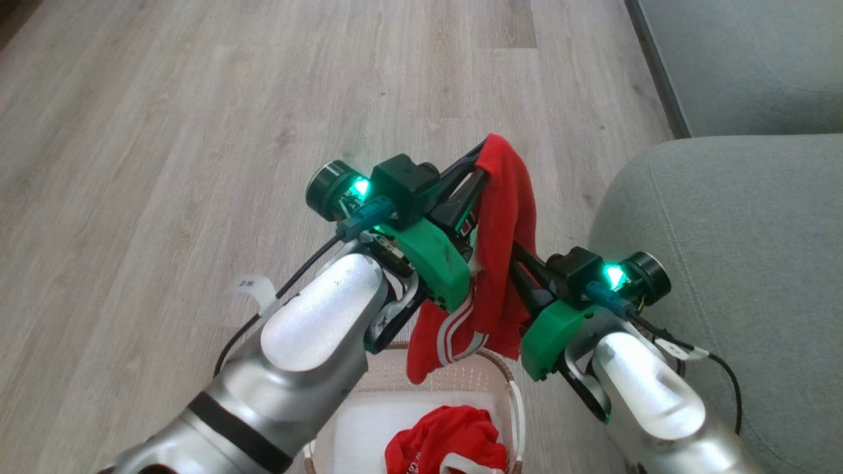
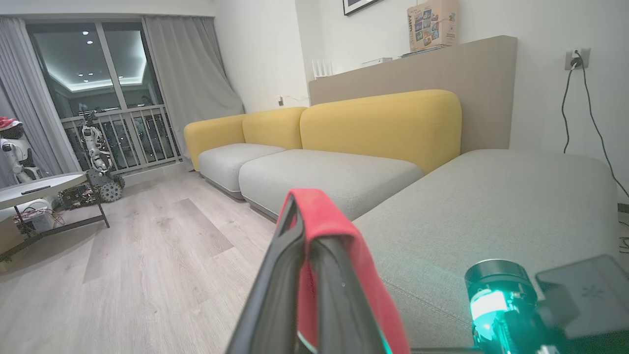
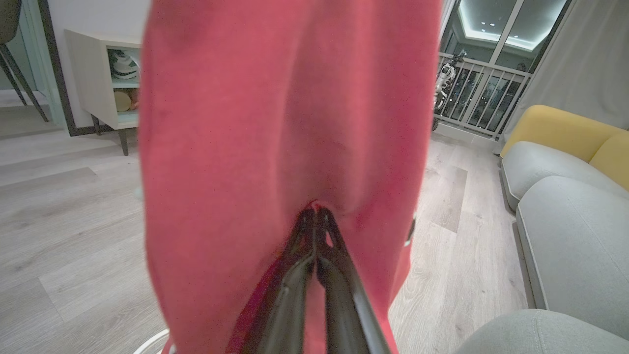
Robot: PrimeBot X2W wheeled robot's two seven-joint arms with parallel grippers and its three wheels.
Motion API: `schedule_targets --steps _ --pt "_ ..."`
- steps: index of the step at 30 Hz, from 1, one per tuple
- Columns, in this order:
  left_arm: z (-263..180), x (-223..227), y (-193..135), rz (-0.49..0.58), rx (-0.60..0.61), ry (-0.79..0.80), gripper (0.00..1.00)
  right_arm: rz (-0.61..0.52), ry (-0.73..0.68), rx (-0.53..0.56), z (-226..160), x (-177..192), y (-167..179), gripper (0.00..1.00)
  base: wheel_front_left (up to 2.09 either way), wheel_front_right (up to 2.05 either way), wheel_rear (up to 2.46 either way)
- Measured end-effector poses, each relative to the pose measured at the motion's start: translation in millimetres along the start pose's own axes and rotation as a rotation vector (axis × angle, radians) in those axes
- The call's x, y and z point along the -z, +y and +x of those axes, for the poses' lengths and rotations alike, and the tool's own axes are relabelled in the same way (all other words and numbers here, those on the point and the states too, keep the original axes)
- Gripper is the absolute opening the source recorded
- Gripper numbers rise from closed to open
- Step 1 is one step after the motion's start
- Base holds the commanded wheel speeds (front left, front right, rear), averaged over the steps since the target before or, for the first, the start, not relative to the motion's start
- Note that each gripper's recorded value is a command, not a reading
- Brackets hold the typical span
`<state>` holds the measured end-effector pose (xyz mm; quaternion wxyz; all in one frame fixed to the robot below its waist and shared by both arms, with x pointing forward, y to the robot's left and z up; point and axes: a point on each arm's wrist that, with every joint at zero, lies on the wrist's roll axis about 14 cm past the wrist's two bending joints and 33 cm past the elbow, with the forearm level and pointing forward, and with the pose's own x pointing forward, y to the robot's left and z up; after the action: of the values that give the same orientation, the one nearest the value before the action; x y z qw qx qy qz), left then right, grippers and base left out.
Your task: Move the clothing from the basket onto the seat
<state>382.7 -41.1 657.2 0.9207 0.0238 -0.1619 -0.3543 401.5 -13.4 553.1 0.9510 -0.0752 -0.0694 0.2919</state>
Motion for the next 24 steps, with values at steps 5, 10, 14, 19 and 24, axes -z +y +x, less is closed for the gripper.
schedule_targets --steps 5,10,14,19,24 --pt "0 9 5 -0.008 -0.015 0.021 0.0 0.012 0.002 0.012 -1 2 -3 0.0 0.0 0.0 0.0" --pt "0 17 13 -0.019 -0.038 0.037 0.0 0.021 -0.016 0.045 -4 -2 -14 0.0 0.0 0.0 0.0" --pt "1 24 19 -0.029 -0.056 0.048 0.0 0.028 -0.014 0.072 -7 -1 -23 0.0 0.0 0.0 0.0" --pt "3 28 20 -0.035 -0.059 0.055 0.0 0.056 -0.01 0.112 -17 6 -31 1.0 0.0 0.0 0.0" --pt "4 32 27 -0.045 -0.083 0.061 0.0 0.083 -0.027 0.173 -28 6 -45 1.0 0.0 0.0 0.0"
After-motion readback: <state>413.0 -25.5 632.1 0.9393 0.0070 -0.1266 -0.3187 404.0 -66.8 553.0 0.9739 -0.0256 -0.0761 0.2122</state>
